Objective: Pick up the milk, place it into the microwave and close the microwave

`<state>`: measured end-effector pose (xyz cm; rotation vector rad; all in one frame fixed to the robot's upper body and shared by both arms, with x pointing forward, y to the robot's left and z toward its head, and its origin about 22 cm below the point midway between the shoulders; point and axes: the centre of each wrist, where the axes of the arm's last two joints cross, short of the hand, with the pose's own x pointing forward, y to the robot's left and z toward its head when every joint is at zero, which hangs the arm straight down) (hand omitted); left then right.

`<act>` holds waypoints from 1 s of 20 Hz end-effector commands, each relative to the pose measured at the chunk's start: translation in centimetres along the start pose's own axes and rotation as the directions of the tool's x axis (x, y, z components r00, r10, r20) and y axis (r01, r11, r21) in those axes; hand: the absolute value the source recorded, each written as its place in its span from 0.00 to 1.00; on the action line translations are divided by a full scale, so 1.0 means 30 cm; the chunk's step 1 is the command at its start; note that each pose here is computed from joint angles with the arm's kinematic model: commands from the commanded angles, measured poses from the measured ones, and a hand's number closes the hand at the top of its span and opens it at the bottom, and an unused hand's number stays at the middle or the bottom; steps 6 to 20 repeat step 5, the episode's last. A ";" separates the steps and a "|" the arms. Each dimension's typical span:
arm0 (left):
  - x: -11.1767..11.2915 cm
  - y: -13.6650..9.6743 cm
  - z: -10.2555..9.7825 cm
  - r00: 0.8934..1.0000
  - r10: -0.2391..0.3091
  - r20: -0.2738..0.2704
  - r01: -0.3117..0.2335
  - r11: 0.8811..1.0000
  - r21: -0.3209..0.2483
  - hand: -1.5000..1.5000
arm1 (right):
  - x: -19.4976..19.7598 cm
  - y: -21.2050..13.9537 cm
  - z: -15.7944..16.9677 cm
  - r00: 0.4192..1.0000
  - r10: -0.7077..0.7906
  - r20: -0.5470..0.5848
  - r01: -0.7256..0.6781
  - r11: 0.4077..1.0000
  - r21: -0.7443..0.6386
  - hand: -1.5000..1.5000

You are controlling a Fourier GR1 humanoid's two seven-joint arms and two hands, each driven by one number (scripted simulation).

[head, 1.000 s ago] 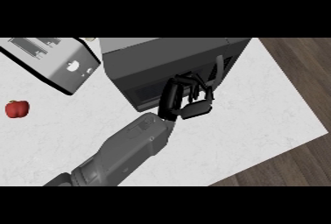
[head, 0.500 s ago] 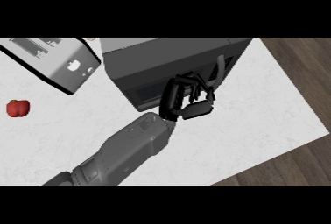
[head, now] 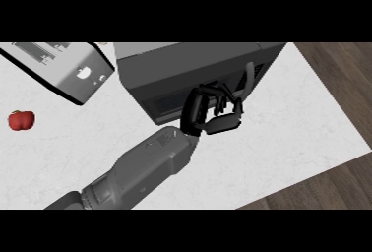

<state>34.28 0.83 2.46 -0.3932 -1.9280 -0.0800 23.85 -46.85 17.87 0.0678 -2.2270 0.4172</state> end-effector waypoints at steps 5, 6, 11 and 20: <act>0.031 0.013 -0.084 1.000 -0.009 -0.011 0.010 1.000 0.025 1.00 | 0.013 -0.044 -0.021 1.000 -0.009 0.015 0.009 1.000 0.004 0.00; 0.031 0.013 -0.084 1.000 -0.009 -0.011 0.010 1.000 0.025 1.00 | 0.013 -0.044 -0.021 1.000 -0.009 0.015 0.009 1.000 0.004 0.00; 0.031 0.013 -0.084 1.000 -0.009 -0.011 0.010 1.000 0.025 1.00 | 0.013 -0.044 -0.021 1.000 -0.009 0.015 0.009 1.000 0.004 0.00; 0.031 0.013 -0.084 1.000 -0.009 -0.011 0.010 1.000 0.025 1.00 | 0.013 -0.044 -0.021 1.000 -0.009 0.015 0.009 1.000 0.004 0.00</act>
